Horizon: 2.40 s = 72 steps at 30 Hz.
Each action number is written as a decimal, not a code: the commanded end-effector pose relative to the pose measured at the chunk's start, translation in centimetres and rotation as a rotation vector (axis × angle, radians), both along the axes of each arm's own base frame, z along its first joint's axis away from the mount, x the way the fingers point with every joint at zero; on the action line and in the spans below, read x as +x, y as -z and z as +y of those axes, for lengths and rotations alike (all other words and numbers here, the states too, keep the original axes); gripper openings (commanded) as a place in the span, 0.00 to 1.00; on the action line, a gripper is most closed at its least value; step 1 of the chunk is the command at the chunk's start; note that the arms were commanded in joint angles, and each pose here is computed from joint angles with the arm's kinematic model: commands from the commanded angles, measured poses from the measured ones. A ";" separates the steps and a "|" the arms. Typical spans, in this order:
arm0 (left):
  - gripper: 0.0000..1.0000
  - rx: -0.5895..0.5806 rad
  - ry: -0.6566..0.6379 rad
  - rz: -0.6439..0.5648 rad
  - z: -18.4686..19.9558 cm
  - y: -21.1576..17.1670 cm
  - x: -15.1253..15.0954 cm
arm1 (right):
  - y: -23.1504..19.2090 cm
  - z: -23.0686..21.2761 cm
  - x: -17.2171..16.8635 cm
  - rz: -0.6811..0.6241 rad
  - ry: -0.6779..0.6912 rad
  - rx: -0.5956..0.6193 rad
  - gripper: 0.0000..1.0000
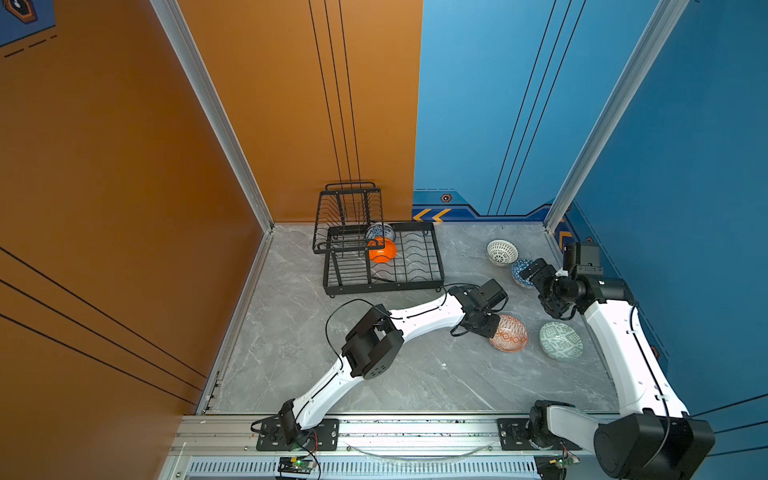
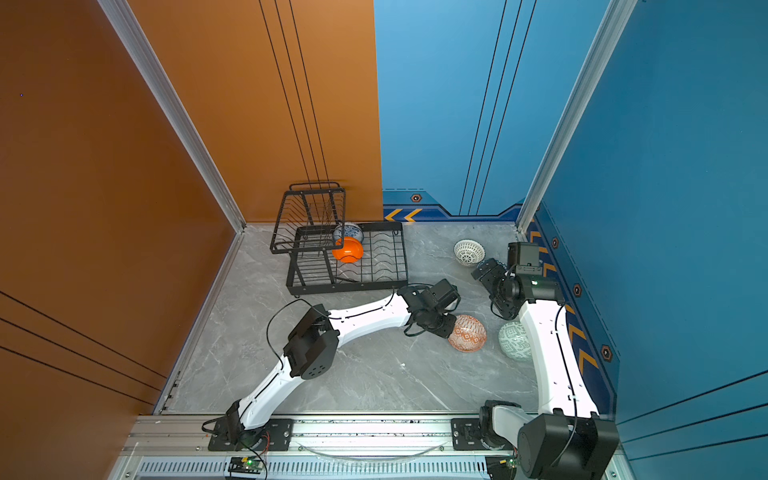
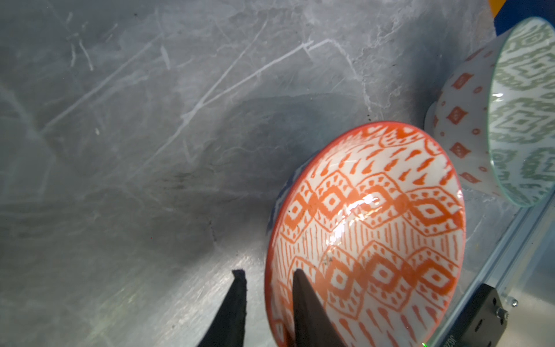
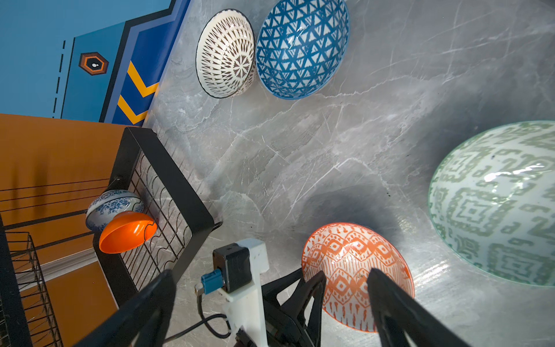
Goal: Load the bowls into the dish rack
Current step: 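Reach the left gripper to the orange-and-blue ikat bowl while the right arm moves aside, then grasp the rim of the ikat bowl with the left gripper, then lift the ikat bowl with the left gripper while the right gripper approaches it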
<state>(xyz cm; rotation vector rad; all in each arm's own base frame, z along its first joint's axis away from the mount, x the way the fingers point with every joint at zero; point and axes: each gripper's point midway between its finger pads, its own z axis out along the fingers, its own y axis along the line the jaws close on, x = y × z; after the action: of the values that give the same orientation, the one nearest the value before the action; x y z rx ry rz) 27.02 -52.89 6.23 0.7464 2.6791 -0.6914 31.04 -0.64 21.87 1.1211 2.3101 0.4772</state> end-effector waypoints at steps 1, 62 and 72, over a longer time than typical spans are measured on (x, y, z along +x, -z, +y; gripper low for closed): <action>0.18 -0.014 0.002 0.044 -0.3 0.0 -0.5 | -0.2 -0.1 -0.5 0.009 0.026 0.009 1.00; 0.00 -0.252 -0.725 -1.398 19.0 -21.9 6.3 | -10.3 18.3 -0.5 -0.684 -0.333 0.416 0.94; 0.00 -0.230 -0.771 -1.459 18.5 -24.6 8.8 | -12.2 18.4 0.7 -0.712 -0.330 0.429 0.88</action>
<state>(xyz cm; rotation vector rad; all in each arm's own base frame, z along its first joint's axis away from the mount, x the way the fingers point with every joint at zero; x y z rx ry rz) 35.60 -35.10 28.55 0.0678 1.3343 -0.0710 31.10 17.75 31.91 0.5928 1.8348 1.2738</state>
